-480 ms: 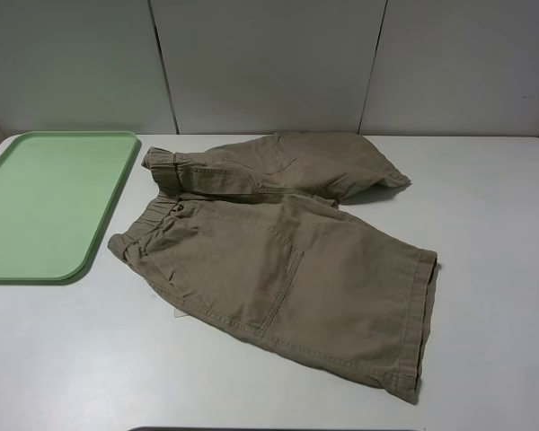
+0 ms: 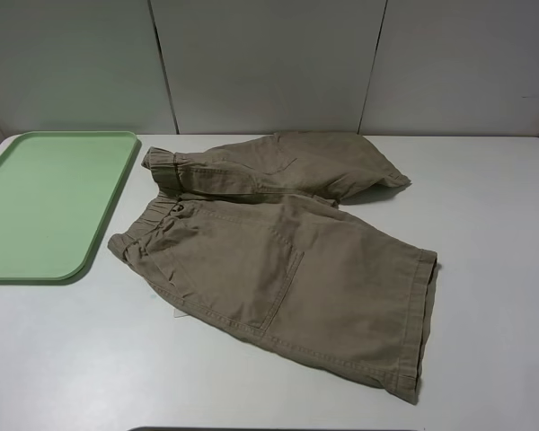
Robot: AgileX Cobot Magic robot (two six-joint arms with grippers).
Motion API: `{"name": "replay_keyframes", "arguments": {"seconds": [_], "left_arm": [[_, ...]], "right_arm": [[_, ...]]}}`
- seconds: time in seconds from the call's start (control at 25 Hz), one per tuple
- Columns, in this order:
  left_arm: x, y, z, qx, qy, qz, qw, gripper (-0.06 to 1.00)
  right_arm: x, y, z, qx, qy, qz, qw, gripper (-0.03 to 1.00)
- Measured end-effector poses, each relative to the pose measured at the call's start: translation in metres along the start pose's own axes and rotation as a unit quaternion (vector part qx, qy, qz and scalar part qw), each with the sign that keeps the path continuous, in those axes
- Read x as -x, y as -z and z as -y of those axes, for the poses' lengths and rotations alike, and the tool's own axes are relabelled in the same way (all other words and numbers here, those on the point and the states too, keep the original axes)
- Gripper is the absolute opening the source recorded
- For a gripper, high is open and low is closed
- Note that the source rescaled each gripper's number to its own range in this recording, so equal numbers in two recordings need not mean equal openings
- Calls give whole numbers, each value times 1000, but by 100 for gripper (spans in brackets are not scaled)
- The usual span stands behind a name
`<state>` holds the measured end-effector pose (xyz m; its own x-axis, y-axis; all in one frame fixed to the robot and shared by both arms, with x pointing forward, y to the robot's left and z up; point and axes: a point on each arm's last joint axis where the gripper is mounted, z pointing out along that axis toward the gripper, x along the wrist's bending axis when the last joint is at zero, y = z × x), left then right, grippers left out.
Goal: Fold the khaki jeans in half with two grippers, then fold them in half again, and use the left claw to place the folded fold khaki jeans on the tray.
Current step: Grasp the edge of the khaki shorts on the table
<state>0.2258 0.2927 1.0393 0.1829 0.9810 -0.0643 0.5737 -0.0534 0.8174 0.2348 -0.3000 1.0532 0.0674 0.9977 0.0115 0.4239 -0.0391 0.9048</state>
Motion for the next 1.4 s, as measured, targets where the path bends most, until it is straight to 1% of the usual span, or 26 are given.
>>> {"name": "replay_keyframes", "arguments": {"seconds": [1.28, 1.4], "left_arm": [[0, 0, 0, 0, 0, 0, 1000, 93], [0, 0, 0, -1, -9, 12, 1000, 93]], "right_arm": [[0, 0, 0, 0, 0, 0, 1000, 100], [0, 0, 0, 0, 1, -2, 1000, 100]]}}
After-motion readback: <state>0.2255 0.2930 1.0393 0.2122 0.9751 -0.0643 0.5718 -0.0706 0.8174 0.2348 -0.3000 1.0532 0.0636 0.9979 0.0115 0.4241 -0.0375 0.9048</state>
